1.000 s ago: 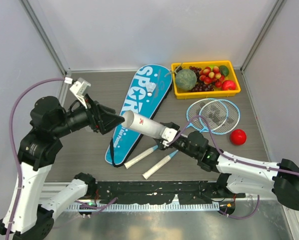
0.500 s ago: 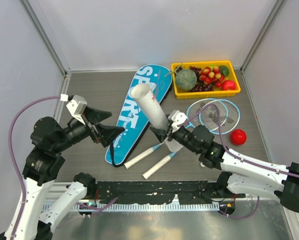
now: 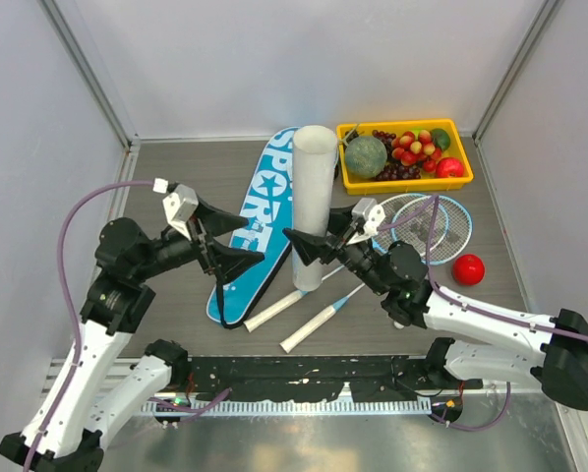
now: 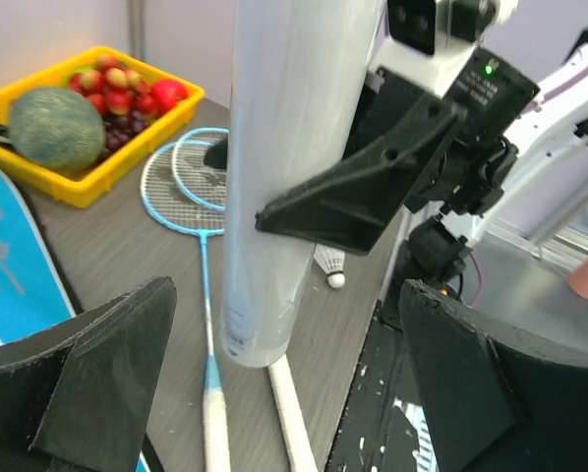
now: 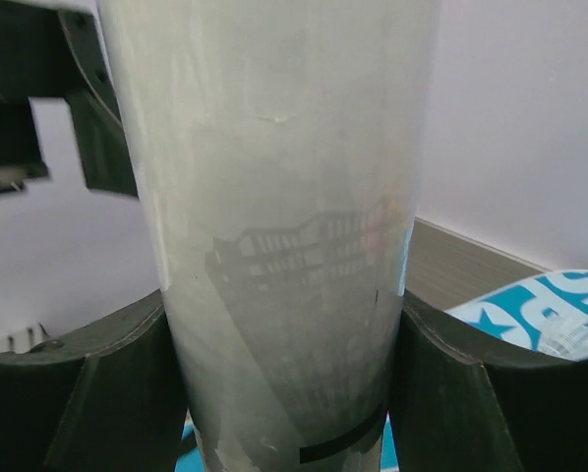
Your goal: Pack up the badminton gear
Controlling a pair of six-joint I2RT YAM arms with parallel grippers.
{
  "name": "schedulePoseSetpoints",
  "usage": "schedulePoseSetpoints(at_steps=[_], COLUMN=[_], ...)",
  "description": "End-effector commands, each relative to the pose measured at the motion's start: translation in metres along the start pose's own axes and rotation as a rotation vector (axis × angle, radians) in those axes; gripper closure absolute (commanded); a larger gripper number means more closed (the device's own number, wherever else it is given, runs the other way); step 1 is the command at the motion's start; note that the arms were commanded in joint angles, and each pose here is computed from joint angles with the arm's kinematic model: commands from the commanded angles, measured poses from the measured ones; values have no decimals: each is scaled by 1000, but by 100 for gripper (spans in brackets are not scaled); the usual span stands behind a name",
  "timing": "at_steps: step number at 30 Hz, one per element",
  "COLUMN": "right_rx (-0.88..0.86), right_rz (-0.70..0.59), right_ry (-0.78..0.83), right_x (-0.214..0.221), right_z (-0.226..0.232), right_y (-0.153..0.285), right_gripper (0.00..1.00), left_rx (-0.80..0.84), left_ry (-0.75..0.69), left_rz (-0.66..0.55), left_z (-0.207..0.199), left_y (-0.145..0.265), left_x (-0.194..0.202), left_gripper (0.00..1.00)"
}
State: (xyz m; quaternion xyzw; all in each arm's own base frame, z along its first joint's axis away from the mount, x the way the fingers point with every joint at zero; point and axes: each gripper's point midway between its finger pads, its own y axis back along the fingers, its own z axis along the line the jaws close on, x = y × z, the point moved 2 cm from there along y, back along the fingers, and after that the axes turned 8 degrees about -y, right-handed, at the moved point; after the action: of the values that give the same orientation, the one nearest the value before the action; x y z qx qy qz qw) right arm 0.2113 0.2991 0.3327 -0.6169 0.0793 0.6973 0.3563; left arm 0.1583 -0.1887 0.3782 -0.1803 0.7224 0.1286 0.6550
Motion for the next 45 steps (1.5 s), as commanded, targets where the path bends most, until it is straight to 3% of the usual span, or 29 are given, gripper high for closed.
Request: schedulePoseSetpoints(at_steps=[1,12,19,24,31,35,39,41,43,45], right_rx=[-103,-226,-249,-379,-440,-456,-465,-471,-465,-444], right_rz=[-318,-474,-428,-407,-394,-409,-409,-410,-406,-404], right_ry=[-219,-400,-336,-396,-409,-438,-445,-454,-457,-454], right_x=[-85,-107,-96,-96,-92,-86,-81,-81,-79,-75], right_z=[28,45,48,68,76,76,76,76,76,72], right_y=[-8,-16,-14,-2,-1,0,2,4,5,6], right_gripper=[74,75,71,71,71,71,69,68,67,64], left_rx=[198,315,374,280,461,490,500,506,515,525], left_ry=[-33,56,79,-32,11,68,71,62,54,53], left_rz=[-30,58,110,183,139,184,200,197,188,173], left_z=[-16,-20,-22,-8,-31,-33,-35,-36,-37,-39], left_y=[-12,-35,-44,-39,-40,-47,-48,-49,-50,-51], left_x=[1,49,64,72,60,65,66,64,59,53], left_gripper=[0,2,6,4,3,18,25,36,54,60])
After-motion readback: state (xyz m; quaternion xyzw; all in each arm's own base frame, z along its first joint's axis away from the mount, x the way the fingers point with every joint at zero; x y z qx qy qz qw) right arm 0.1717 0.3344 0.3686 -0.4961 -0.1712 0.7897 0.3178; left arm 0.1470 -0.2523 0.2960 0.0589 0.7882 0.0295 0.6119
